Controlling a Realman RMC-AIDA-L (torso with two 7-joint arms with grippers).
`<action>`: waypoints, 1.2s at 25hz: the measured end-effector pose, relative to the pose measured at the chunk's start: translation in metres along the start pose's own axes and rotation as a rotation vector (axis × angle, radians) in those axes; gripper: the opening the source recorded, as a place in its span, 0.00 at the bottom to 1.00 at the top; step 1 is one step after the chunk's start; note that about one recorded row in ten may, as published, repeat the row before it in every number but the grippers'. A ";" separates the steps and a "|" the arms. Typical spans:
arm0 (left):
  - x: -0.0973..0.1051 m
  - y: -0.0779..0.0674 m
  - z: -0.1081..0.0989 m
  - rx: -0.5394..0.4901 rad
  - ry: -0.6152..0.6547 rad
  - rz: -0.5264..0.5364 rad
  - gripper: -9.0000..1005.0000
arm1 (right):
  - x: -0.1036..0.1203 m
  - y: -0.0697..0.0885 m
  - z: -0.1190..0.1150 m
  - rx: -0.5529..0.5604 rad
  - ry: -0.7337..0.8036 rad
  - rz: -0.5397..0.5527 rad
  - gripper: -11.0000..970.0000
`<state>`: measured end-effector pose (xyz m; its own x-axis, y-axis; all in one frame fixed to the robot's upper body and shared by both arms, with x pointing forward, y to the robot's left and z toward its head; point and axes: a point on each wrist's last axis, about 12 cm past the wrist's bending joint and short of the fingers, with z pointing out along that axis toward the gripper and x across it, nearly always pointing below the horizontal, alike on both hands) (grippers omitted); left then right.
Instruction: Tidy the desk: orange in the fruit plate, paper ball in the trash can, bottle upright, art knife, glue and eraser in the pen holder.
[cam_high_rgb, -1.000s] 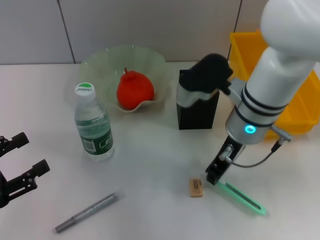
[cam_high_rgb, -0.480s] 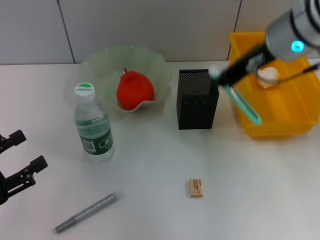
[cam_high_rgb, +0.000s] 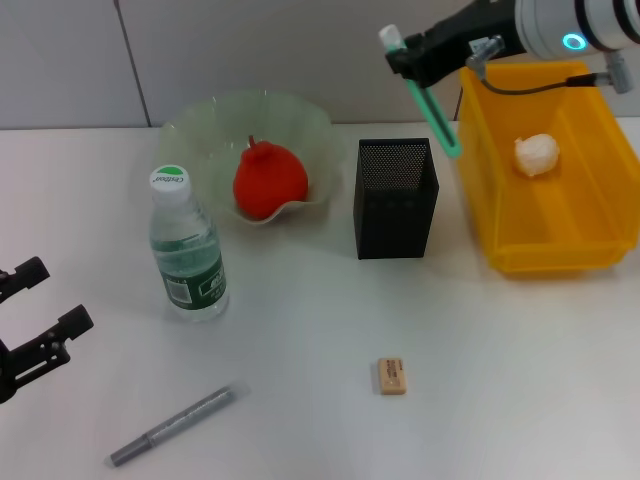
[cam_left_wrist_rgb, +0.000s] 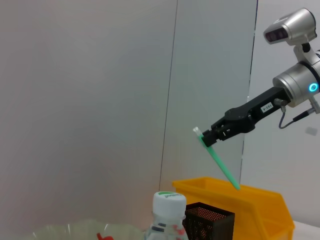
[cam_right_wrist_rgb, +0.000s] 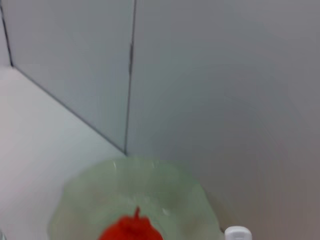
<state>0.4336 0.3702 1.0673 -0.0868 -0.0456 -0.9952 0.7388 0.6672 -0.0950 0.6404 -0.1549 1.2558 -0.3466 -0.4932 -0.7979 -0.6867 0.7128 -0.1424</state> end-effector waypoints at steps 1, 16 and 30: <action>0.000 0.000 0.000 0.000 0.000 0.000 0.81 | 0.001 0.000 0.002 -0.008 -0.016 0.004 0.19; -0.002 0.006 0.007 -0.013 0.007 0.006 0.81 | 0.037 -0.005 0.038 -0.072 -0.124 0.028 0.20; -0.002 0.007 0.007 -0.023 0.001 0.005 0.81 | 0.068 0.003 0.048 -0.033 -0.125 0.018 0.22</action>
<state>0.4439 0.3697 1.0684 -0.0845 -0.0415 -0.9956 0.7235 0.6844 -0.0899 0.6458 -0.1622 1.1732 -0.2778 -0.4129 -0.8673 -0.7026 0.7031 -0.1097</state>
